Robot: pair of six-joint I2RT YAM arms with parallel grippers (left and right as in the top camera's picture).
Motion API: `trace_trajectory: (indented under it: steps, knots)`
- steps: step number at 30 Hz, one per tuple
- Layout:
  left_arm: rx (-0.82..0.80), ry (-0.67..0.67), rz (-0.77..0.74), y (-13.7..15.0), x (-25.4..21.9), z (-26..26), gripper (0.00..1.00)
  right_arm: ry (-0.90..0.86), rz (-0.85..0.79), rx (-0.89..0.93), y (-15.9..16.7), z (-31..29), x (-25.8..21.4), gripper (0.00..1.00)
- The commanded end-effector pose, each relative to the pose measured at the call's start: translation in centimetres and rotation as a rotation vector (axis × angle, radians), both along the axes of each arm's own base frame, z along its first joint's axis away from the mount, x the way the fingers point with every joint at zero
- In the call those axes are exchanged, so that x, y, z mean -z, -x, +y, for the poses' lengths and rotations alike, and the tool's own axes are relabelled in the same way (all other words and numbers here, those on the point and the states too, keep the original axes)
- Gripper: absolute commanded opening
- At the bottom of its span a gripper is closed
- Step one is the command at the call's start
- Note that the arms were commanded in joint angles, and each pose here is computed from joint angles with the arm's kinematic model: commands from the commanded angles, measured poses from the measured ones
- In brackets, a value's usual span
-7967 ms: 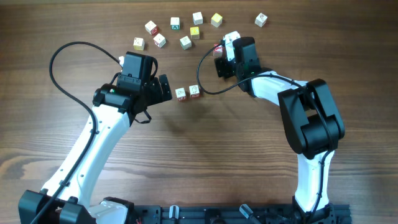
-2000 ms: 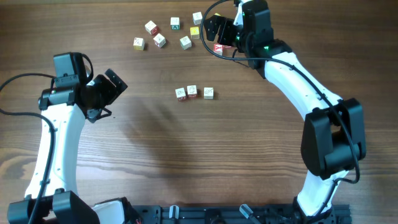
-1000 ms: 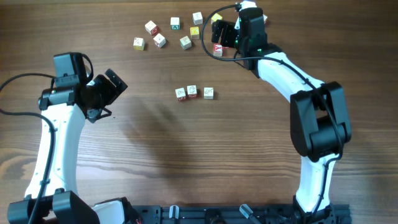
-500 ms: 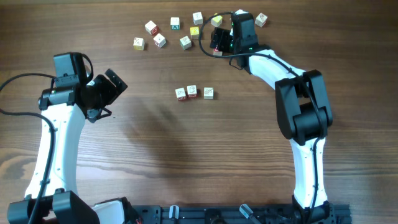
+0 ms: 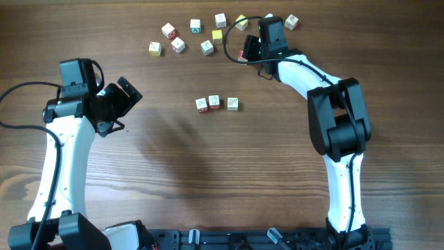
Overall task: Form a horizontal line
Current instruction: 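Carry the bee block to the row's right end and lower it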
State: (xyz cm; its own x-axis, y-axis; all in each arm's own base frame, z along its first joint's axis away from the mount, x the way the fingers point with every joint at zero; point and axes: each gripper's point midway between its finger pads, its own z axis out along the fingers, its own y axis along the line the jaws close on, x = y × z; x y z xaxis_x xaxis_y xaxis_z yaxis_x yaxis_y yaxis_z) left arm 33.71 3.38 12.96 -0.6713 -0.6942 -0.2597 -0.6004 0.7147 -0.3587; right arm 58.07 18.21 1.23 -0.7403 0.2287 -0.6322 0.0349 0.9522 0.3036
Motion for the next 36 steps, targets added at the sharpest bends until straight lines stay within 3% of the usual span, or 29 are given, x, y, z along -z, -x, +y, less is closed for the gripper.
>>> trace_trajectory:
  steps: [1,3,11,18,27,31,36]
  knots:
    - [0.009,0.006,-0.007,-0.4,-0.2,0.0,1.0,0.03,0.017,0.023,-0.3,-1.2,1.3,0.49]
    - [0.009,0.006,-0.007,-0.4,-0.2,0.0,1.0,0.03,0.019,0.028,-0.4,-1.5,1.3,0.42]
    - [0.009,0.006,-0.007,-0.4,-0.2,0.0,1.0,0.002,-0.001,0.017,-0.8,-1.7,-0.4,0.33]
    - [0.009,0.006,-0.007,-0.4,-0.2,0.0,1.0,0.071,-0.106,-0.073,-0.4,-1.8,-8.4,0.28]
    - [0.009,0.006,-0.007,-0.4,-0.2,0.0,1.0,0.121,-0.035,-0.116,7.0,-3.8,-18.4,0.25]
    - [0.009,0.006,-0.007,-0.4,-0.2,0.0,1.0,0.106,0.137,-0.169,11.6,-3.8,-17.3,0.24]
    - [0.009,0.006,-0.007,-0.4,-0.2,0.0,1.0,0.082,0.378,-0.217,16.8,-3.3,-12.2,0.23]
